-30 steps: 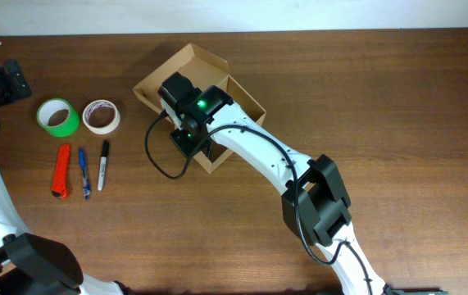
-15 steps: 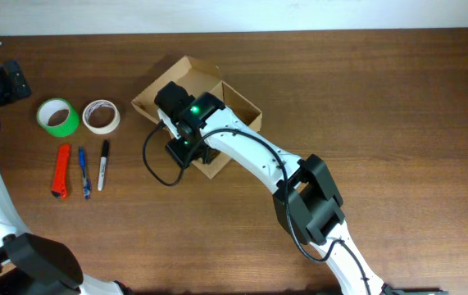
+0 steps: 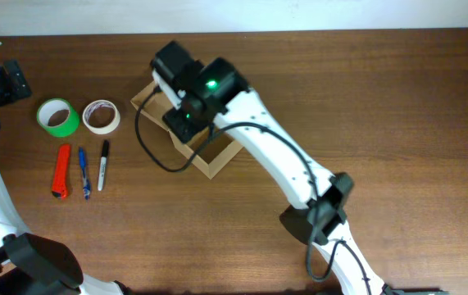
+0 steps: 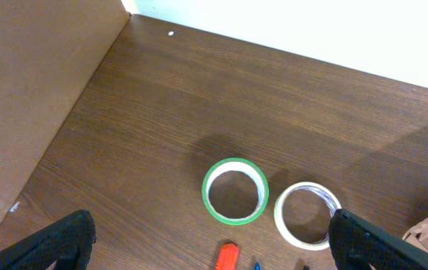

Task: Pack container
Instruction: 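Release the box and retract the right gripper to the right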

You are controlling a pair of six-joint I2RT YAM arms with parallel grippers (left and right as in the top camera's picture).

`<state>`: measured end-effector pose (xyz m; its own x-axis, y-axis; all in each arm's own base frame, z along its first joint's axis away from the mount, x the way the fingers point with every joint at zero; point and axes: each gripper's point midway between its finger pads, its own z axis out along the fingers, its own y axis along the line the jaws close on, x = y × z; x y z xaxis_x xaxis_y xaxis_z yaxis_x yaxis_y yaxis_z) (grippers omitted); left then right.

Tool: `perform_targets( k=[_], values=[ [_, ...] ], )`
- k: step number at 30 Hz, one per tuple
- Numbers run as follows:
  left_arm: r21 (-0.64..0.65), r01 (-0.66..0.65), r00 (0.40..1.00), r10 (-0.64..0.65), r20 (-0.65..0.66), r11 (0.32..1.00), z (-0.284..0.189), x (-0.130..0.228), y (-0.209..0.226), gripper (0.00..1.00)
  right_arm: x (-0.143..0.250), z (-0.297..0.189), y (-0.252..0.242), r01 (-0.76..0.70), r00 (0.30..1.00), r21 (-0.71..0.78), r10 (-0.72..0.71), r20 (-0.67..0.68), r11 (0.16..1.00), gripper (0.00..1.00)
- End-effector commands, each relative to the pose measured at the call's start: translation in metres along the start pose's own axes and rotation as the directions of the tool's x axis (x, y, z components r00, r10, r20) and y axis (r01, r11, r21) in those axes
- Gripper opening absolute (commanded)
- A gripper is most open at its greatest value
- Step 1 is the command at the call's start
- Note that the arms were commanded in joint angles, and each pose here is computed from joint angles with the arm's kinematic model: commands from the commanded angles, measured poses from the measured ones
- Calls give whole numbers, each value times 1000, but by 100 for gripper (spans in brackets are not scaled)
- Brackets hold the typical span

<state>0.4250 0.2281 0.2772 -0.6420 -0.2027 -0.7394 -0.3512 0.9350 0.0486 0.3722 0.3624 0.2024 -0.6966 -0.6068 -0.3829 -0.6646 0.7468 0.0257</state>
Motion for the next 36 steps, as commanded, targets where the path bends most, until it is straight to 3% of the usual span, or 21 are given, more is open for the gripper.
perform_targets(
  k=[1,8,14,16,21,26,28,33,36],
  values=[
    [-11,-12,1000,12,9,1000,0,-5,5,99,-13,-84,-52,-64,985,154,38,166,986,66],
    [-11,-12,1000,12,9,1000,0,-5,5,99,42,-233,-181,-374,881,299,235,410,878,67],
    [-11,-12,1000,12,9,1000,0,-5,5,99,160,-297,-294,-677,722,404,449,526,614,72],
    [-11,-12,1000,12,9,1000,0,-5,5,99,225,-280,-324,-765,644,407,603,472,498,74],
    [-11,-12,1000,12,9,1000,0,-5,5,99,290,-206,-340,-836,526,348,800,287,425,86],
    [-11,-12,1000,12,9,1000,0,-5,5,99,324,-131,-345,-851,463,352,873,153,390,93],
    [-11,-12,1000,12,9,1000,0,-5,5,99,333,-112,-342,-858,433,354,895,112,371,100],
    [19,3,1000,-4,14,1000,0,-6,-1,99,344,-89,-339,-856,415,359,909,48,372,99],
    [138,10,1000,-10,0,990,-2,-2,-21,99,344,-87,-339,-856,415,359,909,43,373,99]
  ],
)
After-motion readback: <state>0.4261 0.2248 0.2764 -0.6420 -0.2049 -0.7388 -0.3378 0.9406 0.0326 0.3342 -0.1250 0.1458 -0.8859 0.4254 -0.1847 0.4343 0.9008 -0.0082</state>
